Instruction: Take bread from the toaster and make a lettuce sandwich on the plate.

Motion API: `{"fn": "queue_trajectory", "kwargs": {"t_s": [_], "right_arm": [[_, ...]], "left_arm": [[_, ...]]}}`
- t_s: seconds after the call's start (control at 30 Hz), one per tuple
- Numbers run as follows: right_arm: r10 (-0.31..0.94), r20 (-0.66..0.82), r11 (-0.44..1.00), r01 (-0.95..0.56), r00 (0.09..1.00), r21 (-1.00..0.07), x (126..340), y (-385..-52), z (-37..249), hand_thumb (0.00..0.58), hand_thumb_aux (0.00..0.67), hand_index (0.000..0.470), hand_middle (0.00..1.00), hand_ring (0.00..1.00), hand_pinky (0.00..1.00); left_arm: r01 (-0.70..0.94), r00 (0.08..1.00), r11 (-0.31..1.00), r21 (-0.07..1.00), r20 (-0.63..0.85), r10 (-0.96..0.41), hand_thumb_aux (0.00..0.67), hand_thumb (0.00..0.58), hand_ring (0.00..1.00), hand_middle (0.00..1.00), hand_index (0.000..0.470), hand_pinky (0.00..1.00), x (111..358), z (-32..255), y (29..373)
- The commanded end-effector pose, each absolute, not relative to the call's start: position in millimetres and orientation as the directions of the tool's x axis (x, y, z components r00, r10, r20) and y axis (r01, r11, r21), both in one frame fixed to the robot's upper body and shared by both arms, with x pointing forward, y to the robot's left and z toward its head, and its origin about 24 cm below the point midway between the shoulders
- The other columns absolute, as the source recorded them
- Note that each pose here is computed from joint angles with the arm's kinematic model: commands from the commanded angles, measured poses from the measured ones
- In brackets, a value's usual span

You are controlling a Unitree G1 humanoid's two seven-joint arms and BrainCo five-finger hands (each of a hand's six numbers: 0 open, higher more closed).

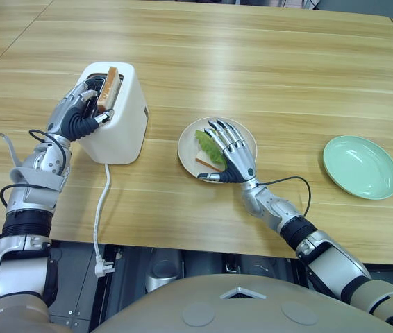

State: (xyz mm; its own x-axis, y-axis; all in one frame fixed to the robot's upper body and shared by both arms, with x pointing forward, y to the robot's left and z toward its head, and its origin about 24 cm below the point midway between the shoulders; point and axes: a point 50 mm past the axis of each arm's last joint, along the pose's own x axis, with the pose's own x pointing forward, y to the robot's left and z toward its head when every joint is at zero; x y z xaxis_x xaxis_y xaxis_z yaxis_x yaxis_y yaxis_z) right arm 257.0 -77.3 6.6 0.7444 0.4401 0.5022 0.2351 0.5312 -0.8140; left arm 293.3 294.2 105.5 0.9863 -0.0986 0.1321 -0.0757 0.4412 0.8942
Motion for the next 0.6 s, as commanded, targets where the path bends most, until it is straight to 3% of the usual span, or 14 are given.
{"fn": "queue_trajectory", "kwargs": {"t_s": [0.03, 0.1, 0.17, 0.2, 0.23, 0.6], "right_arm": [[0.453, 0.491, 0.520, 0.226, 0.744, -0.823, 256, -77, 4, 0.000, 0.000, 0.000, 0.00, 0.00, 0.00], [0.453, 0.489, 0.520, 0.225, 0.745, -0.824, 256, -77, 4, 0.000, 0.000, 0.000, 0.00, 0.00, 0.00], [0.454, 0.487, 0.518, 0.224, 0.746, -0.826, 256, -77, 3, 0.000, 0.000, 0.000, 0.00, 0.00, 0.00], [0.454, 0.486, 0.517, 0.223, 0.747, -0.826, 256, -77, 2, 0.000, 0.000, 0.000, 0.00, 0.00, 0.00], [0.454, 0.484, 0.516, 0.223, 0.748, -0.827, 256, -77, 2, 0.000, 0.000, 0.000, 0.00, 0.00, 0.00], [0.458, 0.480, 0.513, 0.219, 0.748, -0.830, 257, -76, 2, 0.000, 0.000, 0.000, 0.00, 0.00, 0.00]], "left_arm": [[0.018, 0.996, 0.425, 0.905, 0.022, -0.091, 0.352, 0.449, 0.00, 0.00, 0.242, 0.00, 291, 82, 293], [0.007, 0.996, 0.430, 0.903, 0.033, -0.085, 0.407, 0.491, 0.00, 0.00, 0.280, 0.00, 292, 83, 293], [-0.003, 0.996, 0.438, 0.899, 0.043, -0.081, 0.415, 0.496, 0.00, 0.00, 0.285, 0.00, 293, 83, 293], [-0.018, 0.995, 0.445, 0.895, 0.057, -0.076, 0.552, 0.562, 0.00, 0.00, 0.379, 0.00, 293, 85, 293], [-0.032, 0.995, 0.453, 0.891, 0.073, -0.072, 0.665, 0.580, 0.00, 0.00, 0.456, 0.00, 294, 87, 293], [-0.131, 0.978, 0.553, 0.823, 0.200, -0.066, 0.670, 0.580, 0.00, 0.00, 0.460, 0.00, 298, 105, 286]]}}
